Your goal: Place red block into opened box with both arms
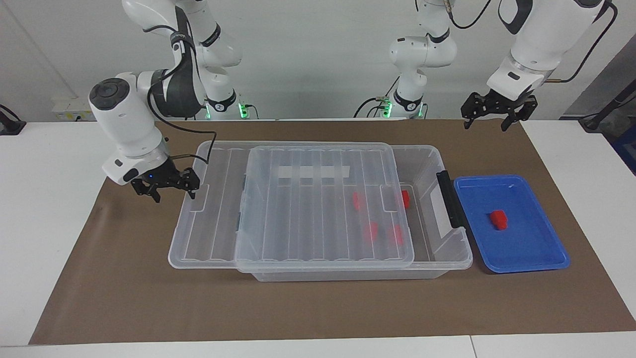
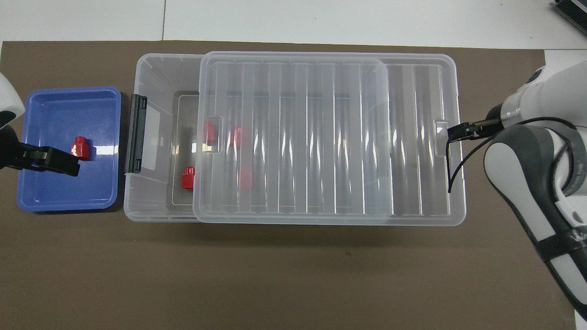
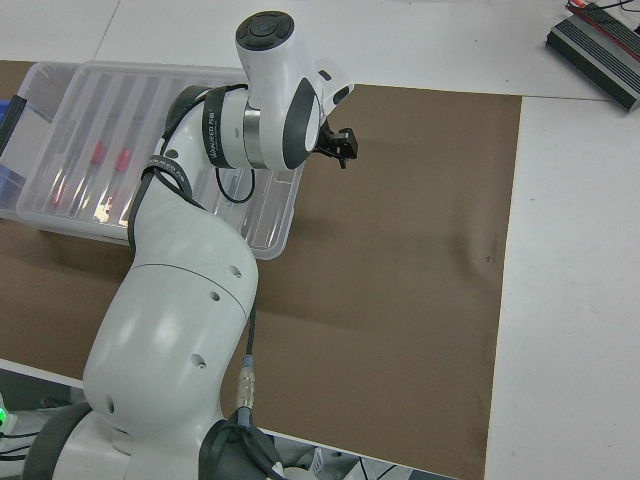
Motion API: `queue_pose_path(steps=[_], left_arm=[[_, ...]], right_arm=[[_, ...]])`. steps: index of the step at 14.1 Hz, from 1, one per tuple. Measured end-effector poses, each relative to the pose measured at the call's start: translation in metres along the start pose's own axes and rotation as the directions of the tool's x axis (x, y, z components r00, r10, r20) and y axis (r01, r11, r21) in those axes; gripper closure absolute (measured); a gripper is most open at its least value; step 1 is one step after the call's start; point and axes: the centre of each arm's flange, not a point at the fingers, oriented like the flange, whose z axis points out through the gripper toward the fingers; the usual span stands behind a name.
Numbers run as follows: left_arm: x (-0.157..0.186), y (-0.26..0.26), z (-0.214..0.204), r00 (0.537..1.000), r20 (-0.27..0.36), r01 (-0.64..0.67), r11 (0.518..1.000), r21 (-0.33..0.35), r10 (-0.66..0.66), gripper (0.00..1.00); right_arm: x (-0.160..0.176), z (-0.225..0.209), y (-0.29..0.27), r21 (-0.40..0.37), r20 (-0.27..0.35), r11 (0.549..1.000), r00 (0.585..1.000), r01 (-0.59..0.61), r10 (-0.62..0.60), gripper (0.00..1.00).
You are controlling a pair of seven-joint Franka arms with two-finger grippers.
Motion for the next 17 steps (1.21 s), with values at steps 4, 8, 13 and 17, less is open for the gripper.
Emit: queue_pose_path(steps=[4, 8, 13, 17], left_arm=[[0.009, -0.027, 0.004, 0.995, -0.089, 0.051, 0.999, 0.003, -0.05, 0.0], [0.021, -0.07, 0.048, 0.981, -0.157, 0.12, 0.993, 0.003, -0.118, 0.0], [0.063, -0.073, 0.121, 0.986, -0.128, 0.113, 0.994, 0.004, -0.111, 0.0], [0.079, -0.088, 0.185, 0.982, -0.139, 0.133, 0.991, 0.004, -0.131, 0.0]], right_arm=[[-0.007, 0.0, 0.04, -0.002, 0.005, 0.997, 0.997, 0.076, -0.076, 0.03], [-0.013, 0.0, 0.066, -0.004, 0.006, 0.99, 0.99, 0.144, -0.144, 0.02], [-0.014, 0.0, 0.067, -0.004, 0.006, 0.988, 0.988, 0.152, -0.152, 0.02], [-0.013, -0.003, 0.066, -0.007, 0.001, 0.988, 0.988, 0.154, -0.154, 0.02]])
